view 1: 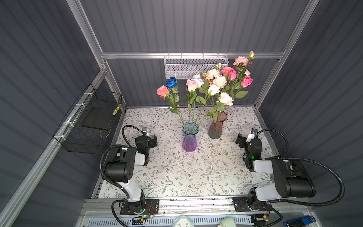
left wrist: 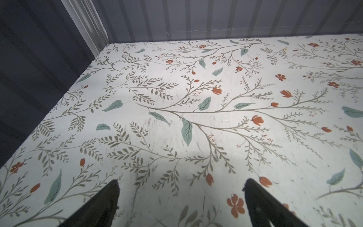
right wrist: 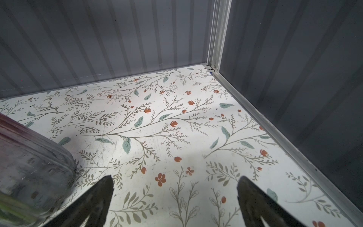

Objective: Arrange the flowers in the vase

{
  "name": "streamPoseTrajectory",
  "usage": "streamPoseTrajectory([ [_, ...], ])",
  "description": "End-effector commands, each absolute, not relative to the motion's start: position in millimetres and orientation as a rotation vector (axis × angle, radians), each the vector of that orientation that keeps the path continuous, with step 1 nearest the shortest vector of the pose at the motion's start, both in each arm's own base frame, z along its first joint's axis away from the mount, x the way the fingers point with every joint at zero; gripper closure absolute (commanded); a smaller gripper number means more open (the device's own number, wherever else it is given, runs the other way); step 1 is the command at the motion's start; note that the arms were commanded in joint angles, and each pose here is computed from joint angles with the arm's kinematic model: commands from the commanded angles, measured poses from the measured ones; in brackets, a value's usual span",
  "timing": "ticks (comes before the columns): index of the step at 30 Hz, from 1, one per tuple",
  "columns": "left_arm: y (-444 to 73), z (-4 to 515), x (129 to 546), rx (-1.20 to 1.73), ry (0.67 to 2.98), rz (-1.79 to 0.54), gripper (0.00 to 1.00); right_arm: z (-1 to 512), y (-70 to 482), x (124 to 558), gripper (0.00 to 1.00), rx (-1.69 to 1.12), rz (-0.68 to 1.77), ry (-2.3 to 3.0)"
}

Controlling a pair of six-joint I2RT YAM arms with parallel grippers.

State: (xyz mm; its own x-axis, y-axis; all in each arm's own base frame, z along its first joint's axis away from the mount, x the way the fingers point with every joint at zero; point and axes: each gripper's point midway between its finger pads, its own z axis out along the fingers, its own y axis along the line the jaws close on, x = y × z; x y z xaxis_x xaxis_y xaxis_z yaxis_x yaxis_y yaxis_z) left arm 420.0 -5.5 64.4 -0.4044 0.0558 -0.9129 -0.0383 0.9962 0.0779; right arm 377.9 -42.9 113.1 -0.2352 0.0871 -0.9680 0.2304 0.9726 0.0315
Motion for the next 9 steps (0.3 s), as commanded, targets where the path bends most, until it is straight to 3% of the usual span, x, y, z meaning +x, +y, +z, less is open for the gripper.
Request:
streamPoseTrajectory([
  [1,-6.6,62.7,418.9,0.005,1.988,0.082,0.0,120.7,-45.9,380.2,0.01,0.249,-0.145,1.782],
  [9,-6.3,62.7,418.9,0.005,1.988,0.083,0.0,121.5,-45.8,379.0,0.01,0.248,-0.149,1.776],
])
